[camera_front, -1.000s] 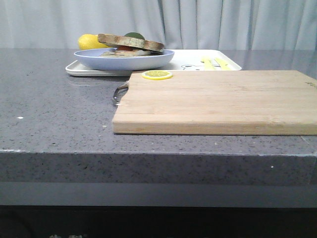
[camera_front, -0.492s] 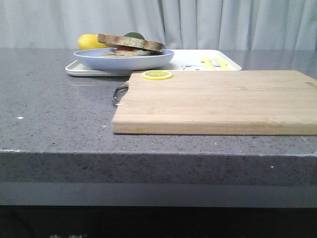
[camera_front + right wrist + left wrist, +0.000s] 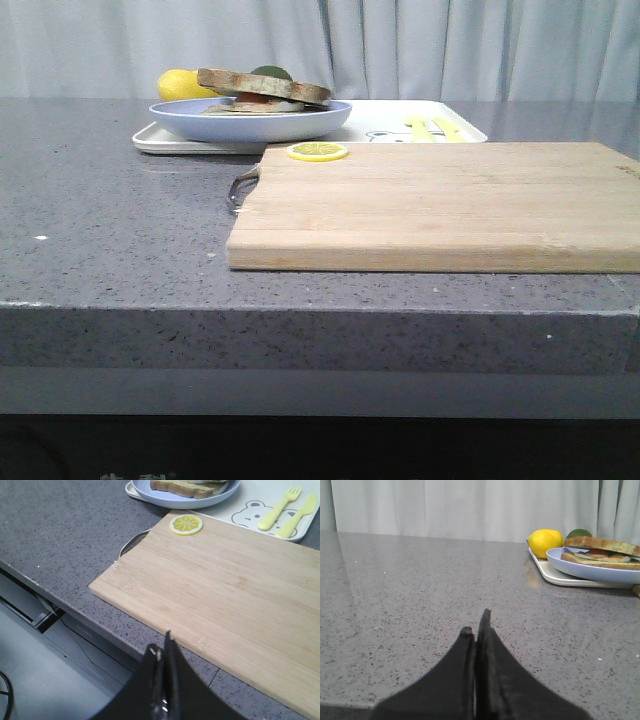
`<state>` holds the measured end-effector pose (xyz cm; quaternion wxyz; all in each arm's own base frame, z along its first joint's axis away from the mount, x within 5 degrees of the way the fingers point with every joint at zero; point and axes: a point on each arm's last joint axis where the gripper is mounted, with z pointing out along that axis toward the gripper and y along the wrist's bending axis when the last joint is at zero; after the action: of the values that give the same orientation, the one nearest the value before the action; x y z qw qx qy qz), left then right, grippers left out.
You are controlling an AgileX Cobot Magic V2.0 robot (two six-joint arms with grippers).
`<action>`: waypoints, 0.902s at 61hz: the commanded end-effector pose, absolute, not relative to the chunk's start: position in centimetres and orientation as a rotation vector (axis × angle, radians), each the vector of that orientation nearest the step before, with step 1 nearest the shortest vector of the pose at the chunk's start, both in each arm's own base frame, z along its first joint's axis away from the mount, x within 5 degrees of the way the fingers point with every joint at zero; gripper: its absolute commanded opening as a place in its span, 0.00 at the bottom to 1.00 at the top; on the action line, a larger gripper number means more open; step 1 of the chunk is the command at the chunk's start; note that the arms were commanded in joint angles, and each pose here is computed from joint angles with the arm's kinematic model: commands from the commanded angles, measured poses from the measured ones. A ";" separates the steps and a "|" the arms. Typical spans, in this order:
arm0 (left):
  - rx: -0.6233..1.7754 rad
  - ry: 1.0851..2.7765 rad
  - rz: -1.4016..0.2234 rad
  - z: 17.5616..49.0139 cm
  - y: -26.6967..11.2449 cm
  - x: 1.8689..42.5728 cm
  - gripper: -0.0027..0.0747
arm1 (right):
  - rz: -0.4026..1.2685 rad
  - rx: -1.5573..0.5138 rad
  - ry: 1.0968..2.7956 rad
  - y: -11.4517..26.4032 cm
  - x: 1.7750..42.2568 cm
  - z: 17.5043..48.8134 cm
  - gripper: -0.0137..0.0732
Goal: Place bread and move sandwich to tray
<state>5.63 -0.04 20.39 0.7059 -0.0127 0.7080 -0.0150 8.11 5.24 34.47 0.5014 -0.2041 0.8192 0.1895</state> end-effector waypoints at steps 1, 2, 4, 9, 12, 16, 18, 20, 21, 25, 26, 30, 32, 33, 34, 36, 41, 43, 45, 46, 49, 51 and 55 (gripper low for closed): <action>-0.030 1.401 -0.060 21.8 -0.1 5.3 0.01 | 0.473 -0.453 1.896 5.2 8.3 35.8 0.08; -0.028 1.412 -0.063 21.7 -0.1 5.3 0.01 | 0.473 -0.453 1.896 5.2 8.3 35.8 0.08; -0.017 1.411 -0.063 21.8 -0.1 5.3 0.01 | 0.473 -0.453 1.896 5.2 8.3 35.8 0.08; 0.005 1.403 -0.049 21.8 -0.2 5.3 0.01 | 0.473 -0.453 1.896 5.2 8.3 35.8 0.08; -0.008 1.403 -0.065 21.8 -0.2 5.3 0.01 | 0.473 -0.453 1.896 5.2 8.3 35.8 0.08; -0.010 1.403 -0.067 21.8 -0.2 5.3 0.01 | 0.473 -0.453 1.896 5.2 8.3 35.8 0.08; -0.010 1.403 -0.067 21.8 -0.2 5.3 0.01 | 0.473 -0.453 1.896 5.2 8.3 35.8 0.08; -0.010 1.403 -0.067 21.8 -0.2 5.3 0.01 | 0.473 -0.453 1.896 5.2 8.3 35.8 0.08; -0.010 1.403 -0.067 21.8 -0.2 5.3 0.01 | 0.473 -0.453 1.896 5.2 8.3 35.8 0.08; -0.011 1.403 -0.068 21.8 -0.2 5.3 0.01 | 0.473 -0.453 1.896 5.2 8.3 35.8 0.08; -0.011 1.403 -0.068 21.8 -0.2 5.3 0.01 | 0.473 -0.453 1.896 5.2 8.3 35.8 0.08; -0.011 1.403 -0.068 21.8 -0.2 5.3 0.01 | 0.473 -0.453 1.896 5.2 8.3 35.8 0.08; -0.011 1.403 -0.068 21.8 -0.2 5.3 0.01 | 0.473 -0.453 1.896 5.2 8.3 35.8 0.08; -0.011 1.403 -0.068 21.8 -0.2 5.3 0.01 | 0.473 -0.453 1.896 5.2 8.3 35.8 0.08; -0.011 1.403 -0.068 21.8 -0.2 5.3 0.01 | 0.473 -0.453 1.896 5.2 8.3 35.8 0.08; -0.011 1.403 -0.068 21.8 -0.2 5.3 0.01 | 0.473 -0.453 1.896 5.2 8.3 35.8 0.08; -0.011 1.403 -0.068 21.8 -0.2 5.3 0.01 | 0.473 -0.453 1.896 5.2 8.3 35.8 0.08; -0.011 1.403 -0.068 21.8 -0.2 5.3 0.01 | 0.473 -0.453 1.896 5.2 8.3 35.8 0.08; -0.011 1.403 -0.068 21.8 -0.2 5.3 0.01 | 0.473 -0.453 1.896 5.2 8.3 35.8 0.08; -0.011 1.403 -0.068 21.8 -0.2 5.3 0.01 | 0.473 -0.453 1.896 5.2 8.3 35.8 0.08; -0.011 1.403 -0.068 21.8 -0.2 5.3 0.01 | 0.473 -0.453 1.896 5.2 8.3 35.8 0.08; -0.011 1.403 -0.068 21.8 -0.2 5.3 0.01 | 0.473 -0.453 1.896 5.2 8.3 35.8 0.08; -0.011 1.403 -0.068 21.8 -0.2 5.3 0.01 | 0.473 -0.453 1.896 5.2 8.3 35.8 0.08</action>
<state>5.62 -0.16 20.95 0.7274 -0.0047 0.6857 -0.0253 8.11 5.24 34.47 0.5012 -0.2033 0.8194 0.1900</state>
